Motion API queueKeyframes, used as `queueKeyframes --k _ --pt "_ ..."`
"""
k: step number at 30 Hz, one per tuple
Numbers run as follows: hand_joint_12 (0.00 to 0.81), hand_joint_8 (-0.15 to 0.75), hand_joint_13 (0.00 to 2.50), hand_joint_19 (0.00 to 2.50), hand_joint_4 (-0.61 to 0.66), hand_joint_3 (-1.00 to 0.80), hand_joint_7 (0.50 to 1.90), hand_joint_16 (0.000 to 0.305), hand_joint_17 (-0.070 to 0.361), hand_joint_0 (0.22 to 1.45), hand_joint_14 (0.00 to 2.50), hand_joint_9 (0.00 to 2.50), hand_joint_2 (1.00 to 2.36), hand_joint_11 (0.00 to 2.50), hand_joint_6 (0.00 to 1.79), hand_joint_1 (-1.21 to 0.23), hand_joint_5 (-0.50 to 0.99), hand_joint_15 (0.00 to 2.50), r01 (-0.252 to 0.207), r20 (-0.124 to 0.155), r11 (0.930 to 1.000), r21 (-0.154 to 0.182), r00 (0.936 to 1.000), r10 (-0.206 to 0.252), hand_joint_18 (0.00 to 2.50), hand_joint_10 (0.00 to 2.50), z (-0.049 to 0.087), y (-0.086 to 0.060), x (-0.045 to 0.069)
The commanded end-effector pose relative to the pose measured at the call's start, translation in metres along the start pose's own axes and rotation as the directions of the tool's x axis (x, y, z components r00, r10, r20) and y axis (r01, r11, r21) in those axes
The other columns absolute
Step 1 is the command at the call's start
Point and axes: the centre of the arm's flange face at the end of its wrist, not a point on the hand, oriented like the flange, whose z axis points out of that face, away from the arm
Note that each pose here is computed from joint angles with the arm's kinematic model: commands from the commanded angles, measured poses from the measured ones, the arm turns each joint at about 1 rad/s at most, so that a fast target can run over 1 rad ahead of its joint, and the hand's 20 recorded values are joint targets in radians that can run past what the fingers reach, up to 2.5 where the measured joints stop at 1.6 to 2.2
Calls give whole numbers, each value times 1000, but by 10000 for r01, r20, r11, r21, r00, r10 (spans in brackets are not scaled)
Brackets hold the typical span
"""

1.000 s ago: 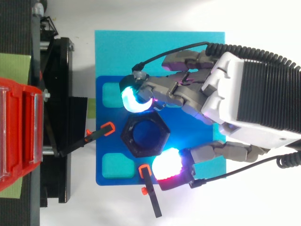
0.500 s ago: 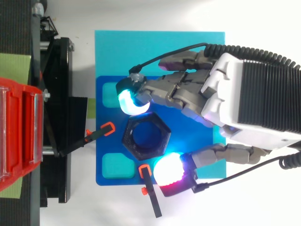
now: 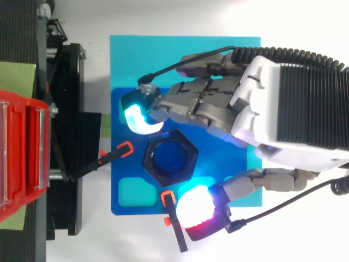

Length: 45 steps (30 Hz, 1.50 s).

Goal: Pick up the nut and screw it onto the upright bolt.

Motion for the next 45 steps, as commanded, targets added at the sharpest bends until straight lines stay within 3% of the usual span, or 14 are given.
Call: queueKeyframes --k 1,10,35,40,45 --pt "450 334 594 151 228 -500 695 63 142 385 4 573 1000 75 502 -507 -204 107 -14 53 10000 4 10000 14 537 2 1 -1 -3" --pt "430 334 591 159 287 -500 764 60 134 403 3 671 1000 133 503 -466 -154 100 -10 66 10000 -83 10000 11 523 4 4 2 -10" --pt "383 327 774 172 319 -500 964 47 106 464 5 996 1000 223 504 -475 -45 134 55 -191 10000 -15 9998 -56 609 8 2 2 -7" --pt "369 308 853 176 285 -500 1035 44 98 479 5 1124 1000 247 505 -480 -12 153 112 -348 9999 62 9993 -110 634 9 0 0 -6" --pt "359 295 908 184 252 -500 1077 42 94 487 6 1218 1000 264 505 -483 9 164 232 -696 9996 176 9973 -219 652 10 -4 -2 -4"
